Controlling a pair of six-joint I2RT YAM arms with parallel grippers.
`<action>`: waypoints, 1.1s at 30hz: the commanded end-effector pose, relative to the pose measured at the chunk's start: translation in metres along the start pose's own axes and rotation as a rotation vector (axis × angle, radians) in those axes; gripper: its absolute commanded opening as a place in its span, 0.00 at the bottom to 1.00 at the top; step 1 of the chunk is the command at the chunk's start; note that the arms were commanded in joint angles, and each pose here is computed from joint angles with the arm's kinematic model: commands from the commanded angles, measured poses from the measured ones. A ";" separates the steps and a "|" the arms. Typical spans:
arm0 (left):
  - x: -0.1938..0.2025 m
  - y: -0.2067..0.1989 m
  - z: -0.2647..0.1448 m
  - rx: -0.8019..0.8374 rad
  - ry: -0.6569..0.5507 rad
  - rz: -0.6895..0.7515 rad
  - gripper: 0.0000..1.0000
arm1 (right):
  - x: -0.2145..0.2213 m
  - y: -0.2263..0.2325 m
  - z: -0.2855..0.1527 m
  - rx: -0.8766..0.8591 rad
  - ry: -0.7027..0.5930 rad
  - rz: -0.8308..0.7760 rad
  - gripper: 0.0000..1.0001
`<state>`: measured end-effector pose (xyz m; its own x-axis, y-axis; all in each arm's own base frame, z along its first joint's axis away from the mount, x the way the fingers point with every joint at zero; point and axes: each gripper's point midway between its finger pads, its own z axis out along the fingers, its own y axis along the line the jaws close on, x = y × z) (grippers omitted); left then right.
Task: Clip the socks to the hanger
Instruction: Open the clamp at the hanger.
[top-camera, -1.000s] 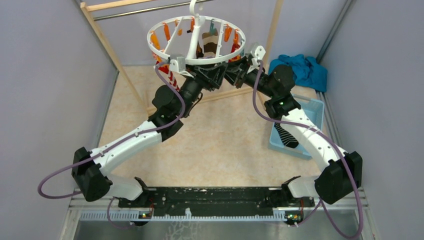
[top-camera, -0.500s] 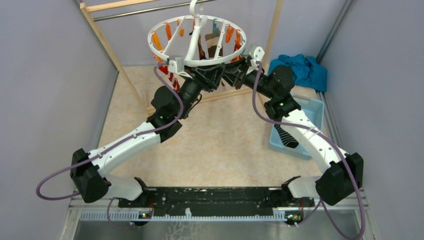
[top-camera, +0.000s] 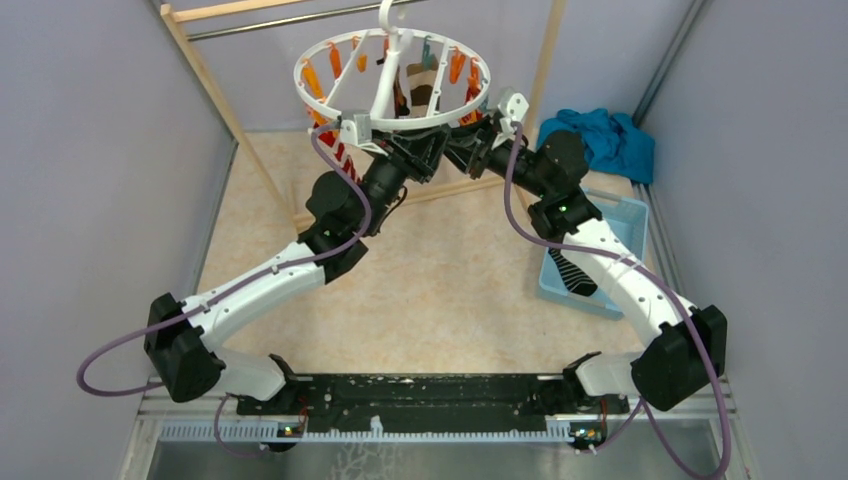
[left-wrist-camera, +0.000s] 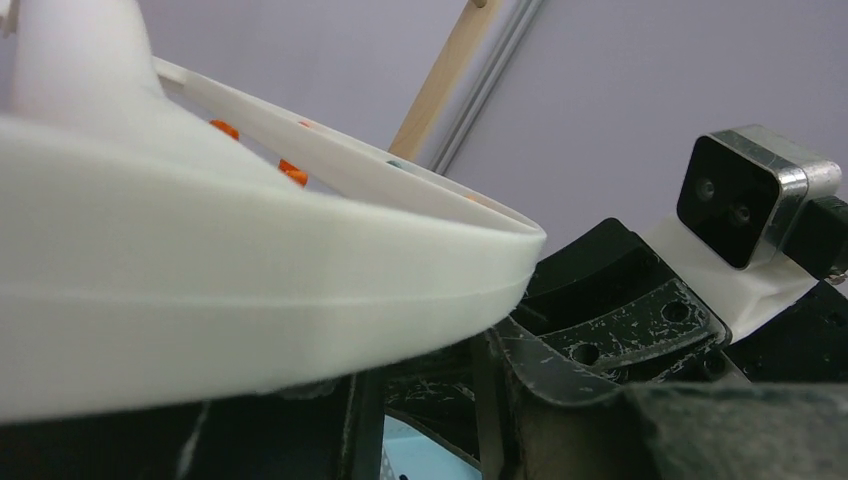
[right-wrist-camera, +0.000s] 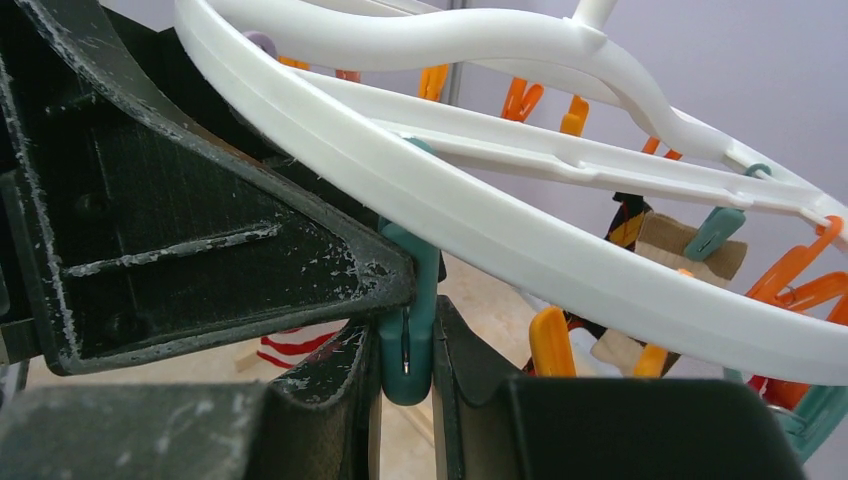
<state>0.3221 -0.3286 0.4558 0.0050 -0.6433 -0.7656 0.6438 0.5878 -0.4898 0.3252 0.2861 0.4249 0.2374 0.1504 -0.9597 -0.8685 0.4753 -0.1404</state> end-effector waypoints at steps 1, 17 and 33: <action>-0.017 -0.003 0.008 0.003 -0.065 -0.009 0.30 | -0.030 0.020 -0.001 -0.069 -0.067 -0.059 0.00; -0.029 -0.009 0.001 0.024 -0.084 -0.009 0.00 | -0.031 0.015 -0.006 -0.014 -0.062 -0.051 0.36; -0.035 -0.016 -0.005 0.053 -0.070 0.001 0.00 | 0.039 -0.044 -0.125 0.459 0.123 0.070 0.62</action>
<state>0.3175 -0.3229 0.4675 0.0320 -0.6556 -0.7544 0.6566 0.5829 -0.4787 0.3109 0.2057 0.3798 0.1836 0.0694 -0.9805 -0.7321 0.6753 -0.0893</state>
